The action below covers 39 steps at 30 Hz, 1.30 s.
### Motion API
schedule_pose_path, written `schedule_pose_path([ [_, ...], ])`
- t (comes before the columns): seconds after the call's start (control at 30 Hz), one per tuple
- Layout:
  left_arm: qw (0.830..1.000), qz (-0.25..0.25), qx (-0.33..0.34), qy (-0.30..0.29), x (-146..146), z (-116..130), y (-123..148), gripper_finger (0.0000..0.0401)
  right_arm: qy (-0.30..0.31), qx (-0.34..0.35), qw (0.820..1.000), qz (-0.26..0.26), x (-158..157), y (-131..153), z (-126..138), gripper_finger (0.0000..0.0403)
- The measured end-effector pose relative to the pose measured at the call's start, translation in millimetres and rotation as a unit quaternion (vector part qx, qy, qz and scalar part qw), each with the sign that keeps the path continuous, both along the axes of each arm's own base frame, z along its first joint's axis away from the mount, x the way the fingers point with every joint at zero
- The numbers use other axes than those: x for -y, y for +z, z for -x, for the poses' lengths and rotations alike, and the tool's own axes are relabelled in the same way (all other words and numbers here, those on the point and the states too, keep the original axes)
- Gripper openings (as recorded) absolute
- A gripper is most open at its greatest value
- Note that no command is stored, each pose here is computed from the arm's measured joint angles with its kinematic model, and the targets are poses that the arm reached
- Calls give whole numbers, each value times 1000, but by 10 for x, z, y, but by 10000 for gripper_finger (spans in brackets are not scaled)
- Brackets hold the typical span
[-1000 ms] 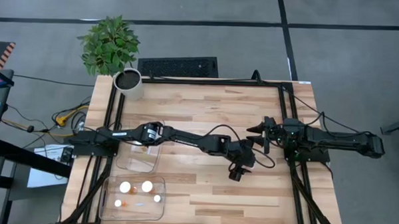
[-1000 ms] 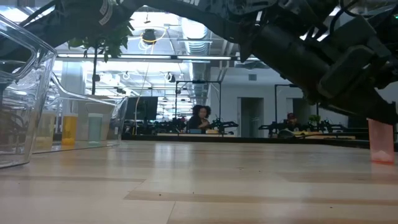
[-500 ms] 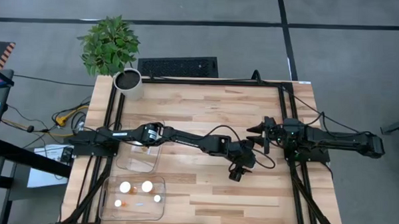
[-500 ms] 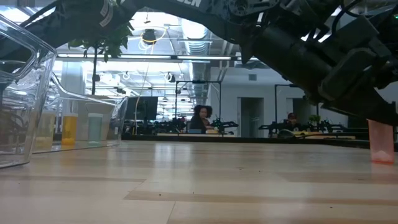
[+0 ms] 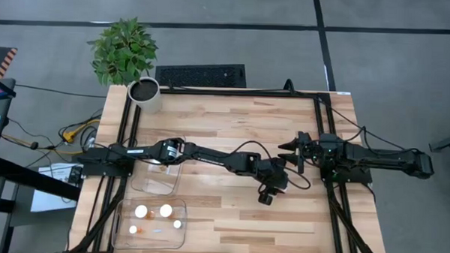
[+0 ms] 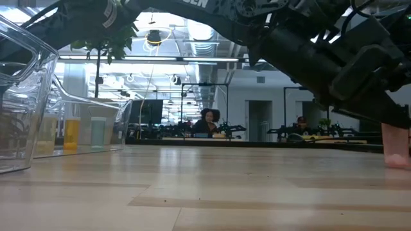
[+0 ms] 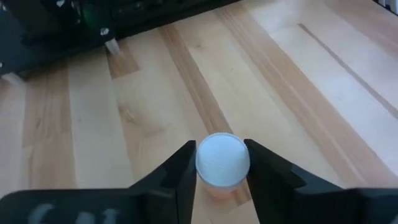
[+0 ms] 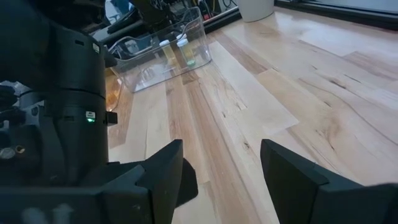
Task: Pick and place medicine bottles into bin by pill shape (circle, oval)
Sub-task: Put the pink capsule bottle into the top transparent bin
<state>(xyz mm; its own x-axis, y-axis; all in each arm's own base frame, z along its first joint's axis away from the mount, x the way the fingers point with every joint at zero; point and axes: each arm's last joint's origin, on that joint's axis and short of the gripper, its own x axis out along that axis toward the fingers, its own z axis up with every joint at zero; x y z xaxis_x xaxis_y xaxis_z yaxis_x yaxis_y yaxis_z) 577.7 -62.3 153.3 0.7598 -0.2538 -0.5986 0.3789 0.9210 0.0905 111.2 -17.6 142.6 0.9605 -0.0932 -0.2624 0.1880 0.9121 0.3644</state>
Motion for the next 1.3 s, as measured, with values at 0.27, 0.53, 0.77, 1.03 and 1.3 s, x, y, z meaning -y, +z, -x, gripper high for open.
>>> schedule_pose_path([
  [0.27,999,33,-37,21,60,199,522,113,0,0,1000,0,0,0,0,225],
  [0.53,991,39,-121,39,173,581,1023,115,1,0,1000,4,0,1,0,225],
  [0.77,968,-26,-227,108,346,1036,1290,116,2,0,1000,5,0,1,0,225],
  [1.03,940,-118,-238,215,732,1635,1737,117,2,0,1000,6,0,1,0,225],
  [1.3,901,-151,-142,382,1050,2523,2112,117,1,2,1000,4,0,4,-1,225],
])
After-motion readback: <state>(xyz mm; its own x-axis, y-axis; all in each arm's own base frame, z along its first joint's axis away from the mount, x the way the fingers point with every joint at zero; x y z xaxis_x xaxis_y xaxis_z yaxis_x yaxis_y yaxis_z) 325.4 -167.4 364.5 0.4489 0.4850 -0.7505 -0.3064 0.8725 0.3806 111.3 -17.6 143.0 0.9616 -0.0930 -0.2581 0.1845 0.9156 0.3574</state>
